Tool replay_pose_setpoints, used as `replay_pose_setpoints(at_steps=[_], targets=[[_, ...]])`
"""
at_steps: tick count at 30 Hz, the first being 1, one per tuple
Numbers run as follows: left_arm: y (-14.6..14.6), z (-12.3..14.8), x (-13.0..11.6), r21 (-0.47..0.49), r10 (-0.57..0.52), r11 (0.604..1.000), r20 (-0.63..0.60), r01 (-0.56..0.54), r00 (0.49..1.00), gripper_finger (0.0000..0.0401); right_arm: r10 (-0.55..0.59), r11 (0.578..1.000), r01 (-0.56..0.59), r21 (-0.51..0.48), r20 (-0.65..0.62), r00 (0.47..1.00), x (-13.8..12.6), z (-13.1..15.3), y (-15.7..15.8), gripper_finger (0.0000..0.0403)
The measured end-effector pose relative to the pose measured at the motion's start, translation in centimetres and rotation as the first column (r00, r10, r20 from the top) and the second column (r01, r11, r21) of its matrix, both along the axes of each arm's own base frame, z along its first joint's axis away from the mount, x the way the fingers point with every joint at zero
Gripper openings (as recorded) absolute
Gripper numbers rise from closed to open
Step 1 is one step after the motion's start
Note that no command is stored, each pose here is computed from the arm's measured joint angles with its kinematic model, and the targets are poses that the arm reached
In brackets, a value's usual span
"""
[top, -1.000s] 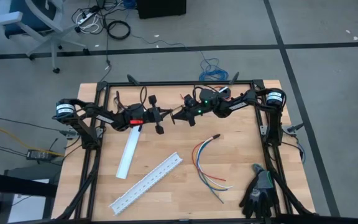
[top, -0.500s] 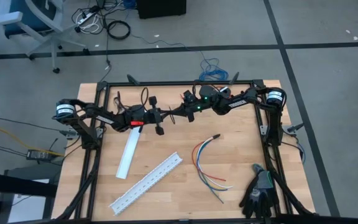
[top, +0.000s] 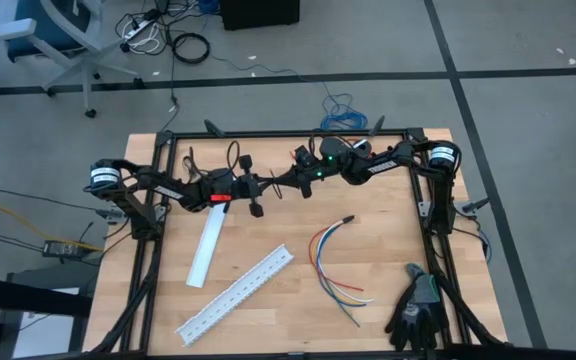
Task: Ziptie cables
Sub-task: Wrap the left black zip tie
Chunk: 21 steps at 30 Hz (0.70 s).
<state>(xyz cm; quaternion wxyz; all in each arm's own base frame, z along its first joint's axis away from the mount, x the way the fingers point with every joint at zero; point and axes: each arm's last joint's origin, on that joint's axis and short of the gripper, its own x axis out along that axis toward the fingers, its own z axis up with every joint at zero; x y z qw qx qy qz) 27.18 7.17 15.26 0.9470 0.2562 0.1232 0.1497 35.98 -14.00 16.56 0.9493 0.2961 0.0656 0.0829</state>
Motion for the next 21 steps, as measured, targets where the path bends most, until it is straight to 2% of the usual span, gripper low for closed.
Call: replay_pose_setpoints(at_steps=[6,11,13,16,21], targets=[[0.0,-0.1,0.0,-0.01,0.0,1.0,-0.004,-0.001,1.0,0.0,0.006,1.0,-0.006,-0.024,-0.006,1.0,0.0,-0.1,0.0,0.0052],[0.0,-0.1,0.0,-0.095,0.012,0.995,0.024,-0.01,1.0,0.0,0.042,0.998,-0.042,-0.042,0.0,0.999,-0.2,-0.1,-0.2,0.0093],[0.0,-0.2,-0.1,-0.1,0.008,0.995,0.022,-0.006,1.0,0.0,0.065,0.996,-0.064,-0.054,0.002,0.998,-0.4,-0.1,-0.5,0.0105],[-0.1,-0.5,-0.2,-0.109,-0.011,0.994,0.006,0.011,1.0,0.0,0.048,0.999,-0.048,-0.025,-0.003,0.999,-0.7,-0.1,-1.3,0.0116],[-0.3,-0.7,-0.4,-0.138,-0.056,0.989,0.004,0.056,0.998,0.0,0.107,0.994,-0.107,-0.004,-0.015,0.994,-1.3,-0.3,-2.2,0.0117]])
